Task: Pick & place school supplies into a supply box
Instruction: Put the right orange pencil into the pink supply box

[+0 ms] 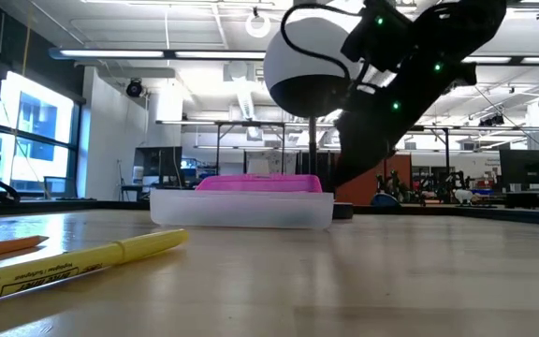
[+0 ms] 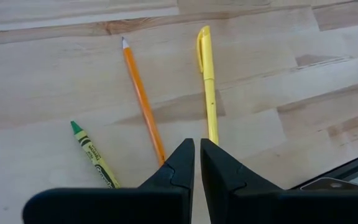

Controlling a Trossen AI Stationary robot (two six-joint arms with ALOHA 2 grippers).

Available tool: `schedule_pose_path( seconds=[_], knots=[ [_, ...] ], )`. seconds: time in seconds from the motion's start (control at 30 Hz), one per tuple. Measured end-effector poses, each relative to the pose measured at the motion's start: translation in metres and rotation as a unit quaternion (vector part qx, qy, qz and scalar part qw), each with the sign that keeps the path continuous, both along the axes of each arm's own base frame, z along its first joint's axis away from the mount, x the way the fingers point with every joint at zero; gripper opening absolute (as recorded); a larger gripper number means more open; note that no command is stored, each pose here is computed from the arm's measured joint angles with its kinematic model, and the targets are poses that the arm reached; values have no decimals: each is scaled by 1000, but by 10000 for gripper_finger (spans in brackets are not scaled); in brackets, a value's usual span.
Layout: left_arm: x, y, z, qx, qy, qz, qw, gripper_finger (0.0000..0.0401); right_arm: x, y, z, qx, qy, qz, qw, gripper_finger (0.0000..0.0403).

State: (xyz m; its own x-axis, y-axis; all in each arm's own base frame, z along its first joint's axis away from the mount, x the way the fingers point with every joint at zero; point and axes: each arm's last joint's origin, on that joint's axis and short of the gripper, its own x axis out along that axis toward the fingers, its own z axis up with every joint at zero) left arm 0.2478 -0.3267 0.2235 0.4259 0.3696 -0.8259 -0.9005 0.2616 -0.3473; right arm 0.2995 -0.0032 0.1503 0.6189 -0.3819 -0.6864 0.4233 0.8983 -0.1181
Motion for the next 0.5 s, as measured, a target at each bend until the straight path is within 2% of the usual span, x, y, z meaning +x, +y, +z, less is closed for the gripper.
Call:
schedule_pose_path(
  seconds=[0.5],
  knots=[
    [1, 0, 0, 8, -10, -2, 1000, 60, -1, 2, 3, 1, -3, 7, 1000, 83]
  ],
)
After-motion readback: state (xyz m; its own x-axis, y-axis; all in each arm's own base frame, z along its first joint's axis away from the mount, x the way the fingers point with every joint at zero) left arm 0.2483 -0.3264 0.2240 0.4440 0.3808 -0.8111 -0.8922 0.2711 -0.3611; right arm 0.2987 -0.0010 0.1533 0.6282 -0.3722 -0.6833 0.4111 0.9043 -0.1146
